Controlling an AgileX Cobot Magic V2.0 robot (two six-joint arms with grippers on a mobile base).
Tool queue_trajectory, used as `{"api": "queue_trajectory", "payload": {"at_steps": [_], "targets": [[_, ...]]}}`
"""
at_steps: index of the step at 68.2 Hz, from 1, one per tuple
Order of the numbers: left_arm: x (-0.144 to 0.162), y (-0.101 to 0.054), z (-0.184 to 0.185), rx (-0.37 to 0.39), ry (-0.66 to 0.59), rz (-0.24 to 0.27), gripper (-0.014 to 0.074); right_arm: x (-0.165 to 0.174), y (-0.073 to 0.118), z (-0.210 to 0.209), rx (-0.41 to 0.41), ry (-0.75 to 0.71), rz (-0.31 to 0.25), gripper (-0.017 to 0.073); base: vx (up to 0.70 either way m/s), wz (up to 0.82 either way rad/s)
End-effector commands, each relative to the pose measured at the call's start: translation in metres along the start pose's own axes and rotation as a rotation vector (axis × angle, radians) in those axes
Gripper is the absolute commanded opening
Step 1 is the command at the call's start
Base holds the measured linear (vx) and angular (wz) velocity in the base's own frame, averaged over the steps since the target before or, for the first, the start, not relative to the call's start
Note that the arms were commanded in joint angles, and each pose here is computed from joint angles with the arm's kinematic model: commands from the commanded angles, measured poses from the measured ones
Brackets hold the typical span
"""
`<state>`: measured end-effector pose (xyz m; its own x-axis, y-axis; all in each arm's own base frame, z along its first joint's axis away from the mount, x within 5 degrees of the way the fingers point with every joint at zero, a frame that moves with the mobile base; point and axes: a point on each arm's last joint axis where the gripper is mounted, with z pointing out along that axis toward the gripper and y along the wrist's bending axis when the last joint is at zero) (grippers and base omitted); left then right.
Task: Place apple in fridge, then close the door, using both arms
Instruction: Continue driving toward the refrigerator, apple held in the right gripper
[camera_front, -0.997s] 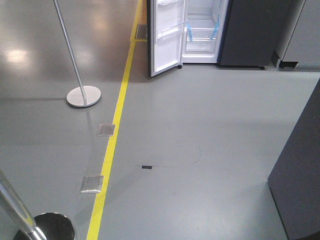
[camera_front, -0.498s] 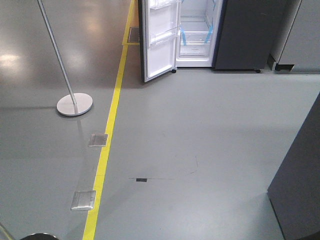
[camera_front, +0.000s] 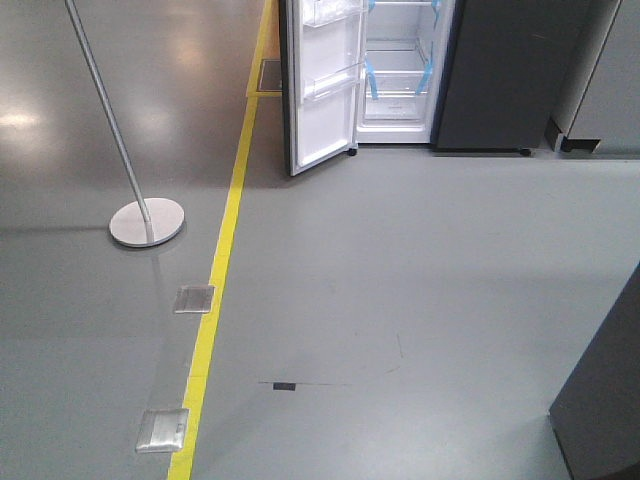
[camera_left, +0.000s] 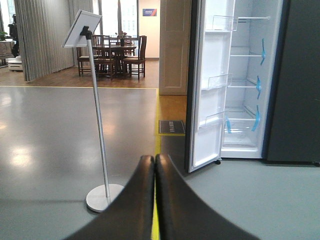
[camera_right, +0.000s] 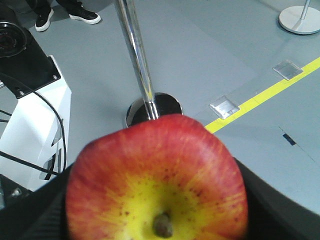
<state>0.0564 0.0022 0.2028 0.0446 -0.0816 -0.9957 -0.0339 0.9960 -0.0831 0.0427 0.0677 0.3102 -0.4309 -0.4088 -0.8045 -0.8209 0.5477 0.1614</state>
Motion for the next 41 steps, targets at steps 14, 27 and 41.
{"api": "queue_trajectory", "payload": {"at_steps": [14, 27, 41], "targets": [[0.0021, -0.0002, -0.0004, 0.010, -0.061, -0.009, -0.0006, -0.0120, 0.0021, -0.0039, -0.011, -0.078, -0.001, 0.0134, 0.18, 0.01], [0.0021, -0.0002, -0.0004, 0.010, -0.061, -0.009, -0.0006, -0.0120, 0.0021, -0.0039, -0.011, -0.078, -0.001, 0.0134, 0.18, 0.01], [0.0021, -0.0002, -0.0004, 0.010, -0.061, -0.009, -0.0006, -0.0120, 0.0021, -0.0039, -0.011, -0.078, -0.001, 0.0134, 0.17, 0.00]]}}
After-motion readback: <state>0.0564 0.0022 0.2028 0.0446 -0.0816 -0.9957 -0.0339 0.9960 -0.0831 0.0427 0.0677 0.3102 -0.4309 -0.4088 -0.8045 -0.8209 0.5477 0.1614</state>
